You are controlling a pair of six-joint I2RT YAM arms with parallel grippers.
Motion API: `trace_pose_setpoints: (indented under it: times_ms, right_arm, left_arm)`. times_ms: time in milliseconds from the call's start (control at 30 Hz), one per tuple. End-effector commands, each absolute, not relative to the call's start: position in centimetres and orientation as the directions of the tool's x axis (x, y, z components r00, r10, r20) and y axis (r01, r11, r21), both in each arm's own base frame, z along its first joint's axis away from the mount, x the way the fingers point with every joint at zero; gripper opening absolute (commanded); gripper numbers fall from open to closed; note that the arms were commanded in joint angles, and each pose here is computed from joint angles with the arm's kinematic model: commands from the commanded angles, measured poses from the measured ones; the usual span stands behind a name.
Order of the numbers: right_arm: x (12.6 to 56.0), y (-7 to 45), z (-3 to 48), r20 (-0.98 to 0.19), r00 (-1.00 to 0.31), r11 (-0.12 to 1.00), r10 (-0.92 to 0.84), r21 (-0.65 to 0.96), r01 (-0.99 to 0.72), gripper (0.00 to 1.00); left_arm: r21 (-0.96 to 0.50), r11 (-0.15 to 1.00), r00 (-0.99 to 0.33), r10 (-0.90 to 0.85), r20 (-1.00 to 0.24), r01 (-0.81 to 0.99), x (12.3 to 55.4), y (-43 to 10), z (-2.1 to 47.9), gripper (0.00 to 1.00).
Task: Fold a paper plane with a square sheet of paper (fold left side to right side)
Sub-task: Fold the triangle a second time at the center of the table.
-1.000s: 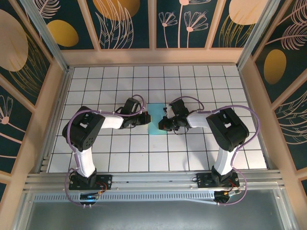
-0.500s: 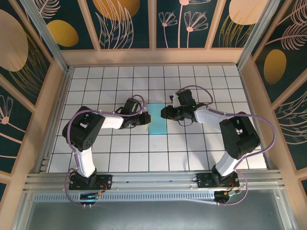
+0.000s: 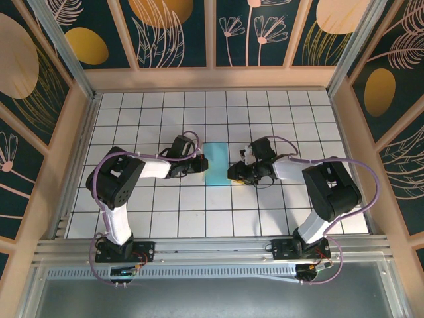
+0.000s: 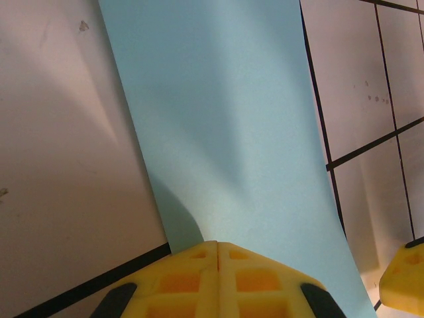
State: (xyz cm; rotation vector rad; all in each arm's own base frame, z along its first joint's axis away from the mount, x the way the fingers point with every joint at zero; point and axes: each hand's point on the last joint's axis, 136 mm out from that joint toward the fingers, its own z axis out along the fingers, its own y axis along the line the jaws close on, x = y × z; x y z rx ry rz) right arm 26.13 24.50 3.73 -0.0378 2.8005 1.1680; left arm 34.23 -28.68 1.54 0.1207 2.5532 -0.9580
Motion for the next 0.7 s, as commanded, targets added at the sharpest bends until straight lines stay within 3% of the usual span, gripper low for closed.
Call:
trace_pose_setpoints:
  times_ms: [0,400,667]
  right_arm:
    - [25.9,25.1,4.0,-0.096,-0.995,0.676,0.018,0.734,-0.058,0.44]
    - [25.5,25.7,3.1,-0.071,-0.997,0.693,0.004,0.719,-0.048,0.42]
    - [25.9,26.9,4.0,-0.076,-0.997,0.633,0.007,0.772,-0.054,0.36]
  left_arm:
    - [-0.57,0.799,-0.926,-0.046,-0.375,0.191,33.6,-27.5,-0.7,0.02]
    - [-0.574,0.796,-0.924,-0.048,-0.38,0.194,33.7,-27.6,-0.5,0.02]
    - [-0.575,0.795,-0.924,-0.048,-0.38,0.195,33.7,-27.6,-0.5,0.02]
